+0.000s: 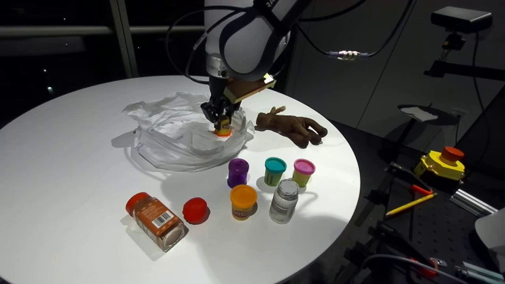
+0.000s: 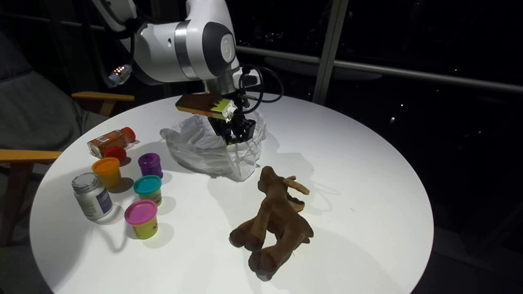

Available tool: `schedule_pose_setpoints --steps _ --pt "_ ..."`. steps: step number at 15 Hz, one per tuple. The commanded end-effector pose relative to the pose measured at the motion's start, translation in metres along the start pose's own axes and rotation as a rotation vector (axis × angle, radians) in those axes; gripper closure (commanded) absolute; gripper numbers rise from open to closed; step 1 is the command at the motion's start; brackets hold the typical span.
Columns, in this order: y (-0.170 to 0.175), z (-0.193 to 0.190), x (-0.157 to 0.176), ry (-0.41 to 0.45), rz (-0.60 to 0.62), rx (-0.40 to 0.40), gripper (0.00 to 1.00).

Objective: Put all the objects on the table into the plastic bag

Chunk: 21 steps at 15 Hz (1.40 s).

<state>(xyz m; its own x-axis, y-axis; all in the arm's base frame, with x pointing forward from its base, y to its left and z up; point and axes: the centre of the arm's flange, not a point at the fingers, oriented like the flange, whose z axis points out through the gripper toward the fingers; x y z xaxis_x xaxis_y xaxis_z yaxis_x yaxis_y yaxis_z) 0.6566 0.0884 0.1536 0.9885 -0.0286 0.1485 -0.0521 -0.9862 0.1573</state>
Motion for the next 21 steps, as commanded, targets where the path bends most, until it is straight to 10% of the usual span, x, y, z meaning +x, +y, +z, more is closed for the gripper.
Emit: schedule_pose_setpoints --steps 1,6,7,13,21 --pt "0.03 -0.005 -0.035 -0.006 -0.006 -0.033 0.86" --pt "0.071 -0.009 -0.074 -0.009 0.022 -0.052 0.81" --pt "0.077 -0.019 -0.077 0.006 0.039 -0.021 0.39" --pt "0.075 -0.114 -0.071 0.183 0.099 0.051 0.0" --pt "0.051 -0.178 -0.135 -0.006 0.172 0.117 0.0"
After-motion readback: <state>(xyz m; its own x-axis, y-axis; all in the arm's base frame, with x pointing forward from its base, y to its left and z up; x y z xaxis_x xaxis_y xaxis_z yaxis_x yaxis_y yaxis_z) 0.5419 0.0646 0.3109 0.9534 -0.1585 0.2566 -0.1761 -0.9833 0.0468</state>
